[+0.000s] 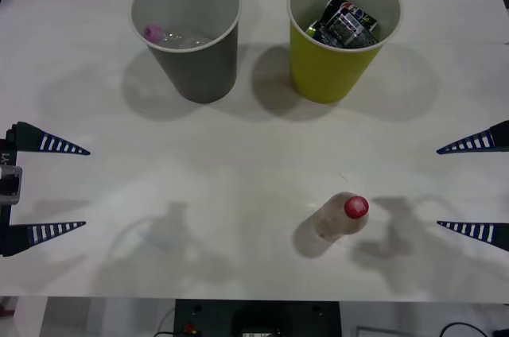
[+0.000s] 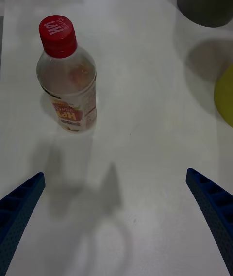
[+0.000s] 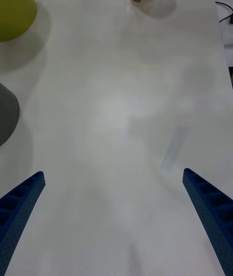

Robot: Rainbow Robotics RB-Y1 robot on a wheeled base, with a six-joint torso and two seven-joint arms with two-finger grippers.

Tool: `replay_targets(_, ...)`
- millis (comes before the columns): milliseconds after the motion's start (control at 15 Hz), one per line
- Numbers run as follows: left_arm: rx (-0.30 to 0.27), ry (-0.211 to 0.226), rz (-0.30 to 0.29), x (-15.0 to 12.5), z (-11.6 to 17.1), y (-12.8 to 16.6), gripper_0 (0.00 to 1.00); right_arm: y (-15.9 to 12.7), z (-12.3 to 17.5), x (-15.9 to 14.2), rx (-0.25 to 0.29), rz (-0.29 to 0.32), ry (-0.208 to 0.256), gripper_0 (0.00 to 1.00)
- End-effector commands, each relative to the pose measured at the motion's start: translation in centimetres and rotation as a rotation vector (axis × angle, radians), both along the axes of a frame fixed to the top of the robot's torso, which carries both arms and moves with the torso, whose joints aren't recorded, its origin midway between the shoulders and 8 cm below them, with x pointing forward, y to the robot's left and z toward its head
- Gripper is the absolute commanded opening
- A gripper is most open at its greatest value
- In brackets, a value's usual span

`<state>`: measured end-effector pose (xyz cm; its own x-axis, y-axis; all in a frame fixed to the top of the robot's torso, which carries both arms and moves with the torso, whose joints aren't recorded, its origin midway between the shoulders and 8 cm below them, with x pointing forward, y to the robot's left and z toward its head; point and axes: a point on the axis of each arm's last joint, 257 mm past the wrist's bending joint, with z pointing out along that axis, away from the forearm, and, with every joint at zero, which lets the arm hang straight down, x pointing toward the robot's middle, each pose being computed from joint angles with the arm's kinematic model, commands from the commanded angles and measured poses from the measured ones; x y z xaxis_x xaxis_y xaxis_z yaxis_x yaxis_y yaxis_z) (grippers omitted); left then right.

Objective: Put the can into the green bin and the plastic bottle into the gray bin

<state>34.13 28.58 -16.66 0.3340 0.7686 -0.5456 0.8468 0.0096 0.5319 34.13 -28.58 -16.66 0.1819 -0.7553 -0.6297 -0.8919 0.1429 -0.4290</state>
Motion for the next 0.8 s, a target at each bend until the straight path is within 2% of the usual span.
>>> replay_targets(67,0.0,0.0,0.0,0.0,0.0,0.0,0.98,0.0,0.0,0.0,0.0,0.0,0.0,1.0)
replay_targets(400,0.0,0.0,0.0,0.0,0.0,0.0,0.98,-0.7,0.8,1.4,-0.029,0.006,-0.039,1.0)
replay_targets(600,0.0,0.0,0.0,0.0,0.0,0.0,0.97,-0.9,0.0,1.1,-0.03,0.018,-0.023,1.0)
replay_targets(800,0.0,0.0,0.0,0.0,0.0,0.0,0.98,-0.6,-1.0,0.9,-0.008,0.043,0.001,1.0)
